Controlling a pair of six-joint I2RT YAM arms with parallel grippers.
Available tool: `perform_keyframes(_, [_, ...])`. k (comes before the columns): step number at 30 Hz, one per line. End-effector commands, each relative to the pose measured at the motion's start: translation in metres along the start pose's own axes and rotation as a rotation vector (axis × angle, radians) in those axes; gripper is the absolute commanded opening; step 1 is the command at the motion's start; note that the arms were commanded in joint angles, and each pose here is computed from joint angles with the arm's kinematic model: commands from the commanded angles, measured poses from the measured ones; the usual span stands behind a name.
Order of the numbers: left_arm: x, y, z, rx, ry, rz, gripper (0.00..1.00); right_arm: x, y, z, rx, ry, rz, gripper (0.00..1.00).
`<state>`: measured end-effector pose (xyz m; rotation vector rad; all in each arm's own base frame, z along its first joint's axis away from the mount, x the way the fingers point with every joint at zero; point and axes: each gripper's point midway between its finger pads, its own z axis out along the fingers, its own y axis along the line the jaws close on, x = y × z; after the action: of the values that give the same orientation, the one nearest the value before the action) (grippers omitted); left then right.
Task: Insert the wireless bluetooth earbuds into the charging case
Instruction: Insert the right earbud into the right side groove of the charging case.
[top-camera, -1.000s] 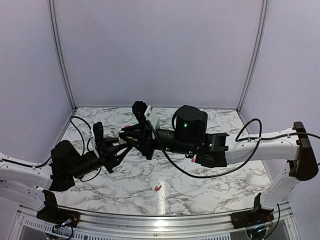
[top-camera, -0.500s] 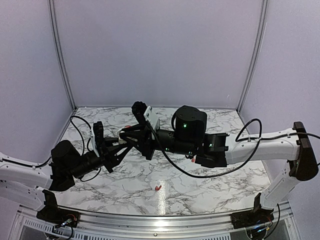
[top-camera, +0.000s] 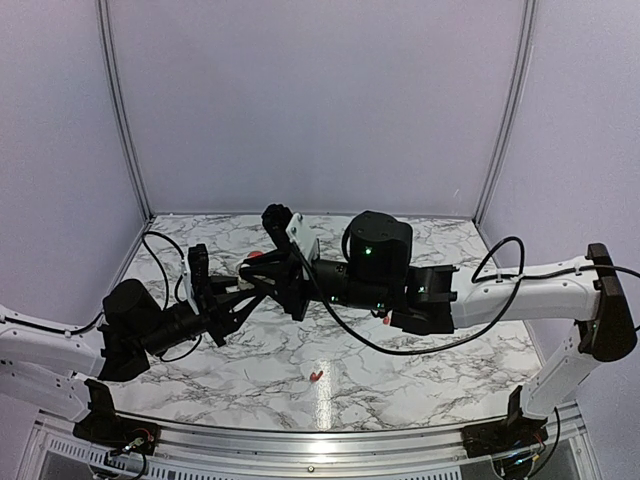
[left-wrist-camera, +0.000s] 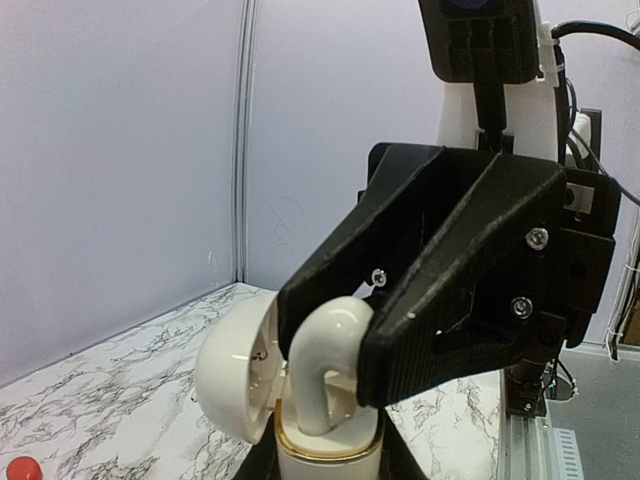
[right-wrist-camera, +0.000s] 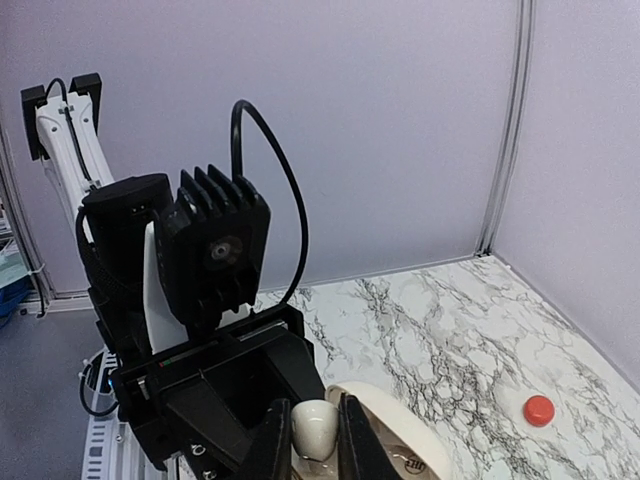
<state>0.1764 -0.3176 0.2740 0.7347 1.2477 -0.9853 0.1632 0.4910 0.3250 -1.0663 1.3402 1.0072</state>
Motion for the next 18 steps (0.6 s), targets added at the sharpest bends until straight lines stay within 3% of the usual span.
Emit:
perform_keyframes(1, [-0.028, -0.008, 0.001, 0.044, -0.070, 0.060, 0.00, 0.024, 0.017, 0.001, -0.078, 0.117, 0.058, 0.08])
perform_keyframes(9, [-0.028, -0.008, 0.001, 0.042, -0.057, 0.112, 0.00, 0.043, 0.023, 0.004, -0.120, 0.187, 0.075, 0.08])
perform_keyframes(18, [-0.030, -0.009, 0.001, 0.048, -0.058, 0.083, 0.00, 0.041, 0.015, -0.005, -0.111, 0.180, 0.098, 0.09])
